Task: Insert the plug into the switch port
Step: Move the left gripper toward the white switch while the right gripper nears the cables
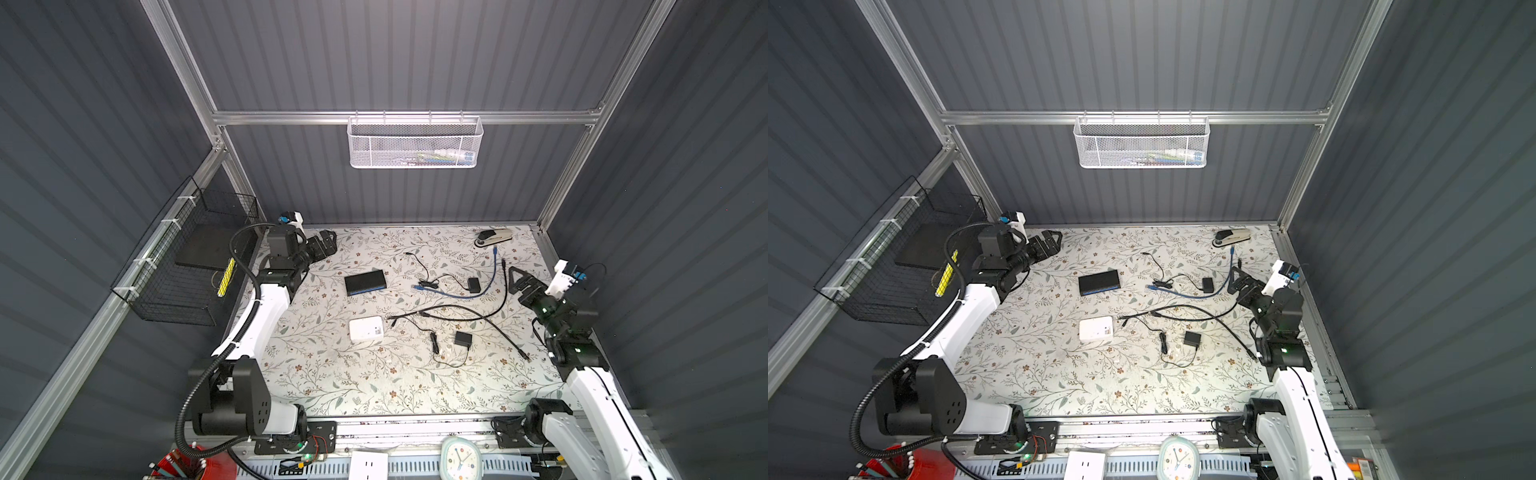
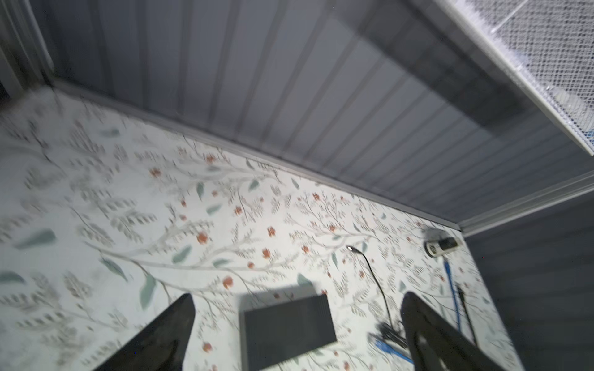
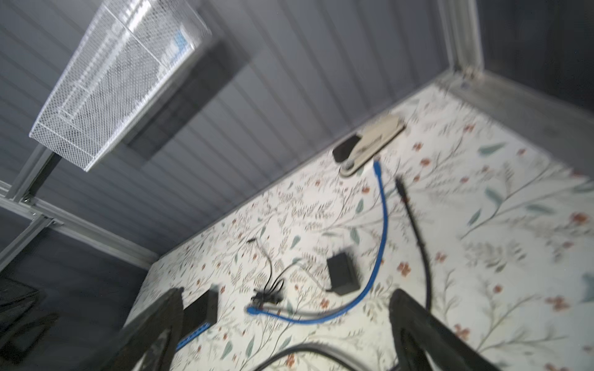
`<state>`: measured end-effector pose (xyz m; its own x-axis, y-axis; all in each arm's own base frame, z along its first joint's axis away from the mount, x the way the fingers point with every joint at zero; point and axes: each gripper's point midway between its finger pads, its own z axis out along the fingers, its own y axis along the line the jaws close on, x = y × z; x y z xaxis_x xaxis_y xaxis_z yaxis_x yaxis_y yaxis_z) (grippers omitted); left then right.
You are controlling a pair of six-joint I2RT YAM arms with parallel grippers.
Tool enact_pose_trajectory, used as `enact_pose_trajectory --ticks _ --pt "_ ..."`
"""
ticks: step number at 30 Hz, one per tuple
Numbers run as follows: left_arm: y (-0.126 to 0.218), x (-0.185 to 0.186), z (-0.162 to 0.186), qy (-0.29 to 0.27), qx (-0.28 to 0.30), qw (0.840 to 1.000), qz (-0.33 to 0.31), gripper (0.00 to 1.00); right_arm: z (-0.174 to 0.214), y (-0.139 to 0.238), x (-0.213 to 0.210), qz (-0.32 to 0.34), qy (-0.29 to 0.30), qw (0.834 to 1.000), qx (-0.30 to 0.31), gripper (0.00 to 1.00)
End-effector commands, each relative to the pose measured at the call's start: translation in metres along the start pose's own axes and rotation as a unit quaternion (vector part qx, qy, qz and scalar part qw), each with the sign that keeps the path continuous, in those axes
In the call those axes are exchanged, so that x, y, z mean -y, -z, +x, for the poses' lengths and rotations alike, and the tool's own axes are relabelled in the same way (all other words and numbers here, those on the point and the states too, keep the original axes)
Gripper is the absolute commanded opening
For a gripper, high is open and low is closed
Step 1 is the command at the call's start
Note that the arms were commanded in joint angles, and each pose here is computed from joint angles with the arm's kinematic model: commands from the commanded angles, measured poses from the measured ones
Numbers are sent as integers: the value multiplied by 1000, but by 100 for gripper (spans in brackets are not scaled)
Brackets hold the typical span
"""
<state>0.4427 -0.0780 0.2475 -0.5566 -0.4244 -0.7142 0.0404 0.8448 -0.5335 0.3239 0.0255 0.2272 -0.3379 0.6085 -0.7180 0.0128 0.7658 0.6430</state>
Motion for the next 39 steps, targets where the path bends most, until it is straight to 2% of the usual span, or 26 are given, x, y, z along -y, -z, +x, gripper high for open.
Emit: enact_pose_trajectory --ticks 1,6,8,13,20,28,32,35,39 --pt "6 7 52 106 -120 987 5 100 23 -1 -27 -51 -60 993 -88 99" --pt "27 15 92 54 -185 979 -72 100 40 -4 -44 -69 -41 988 -134 99" --pt "31 19 107 45 -207 974 -85 100 51 -7 -54 -76 -28 983 -163 99" --pt "30 18 129 49 -223 971 -77 100 73 -8 -79 -78 20 976 -203 99" --pt "28 11 146 16 -241 968 -66 100 108 -2 -104 -64 29 970 -234 99" --pt "36 3 157 41 -245 965 -79 100 124 14 -107 -38 58 966 -247 99" --pt "48 -7 169 49 -264 958 -104 100 131 5 -107 -54 62 967 -242 99" --pt "57 -16 179 73 -269 952 -126 100 135 -2 -117 -68 75 961 -257 99" --pt "61 -29 188 76 -276 945 -155 100 136 -9 -112 -64 83 963 -249 99"
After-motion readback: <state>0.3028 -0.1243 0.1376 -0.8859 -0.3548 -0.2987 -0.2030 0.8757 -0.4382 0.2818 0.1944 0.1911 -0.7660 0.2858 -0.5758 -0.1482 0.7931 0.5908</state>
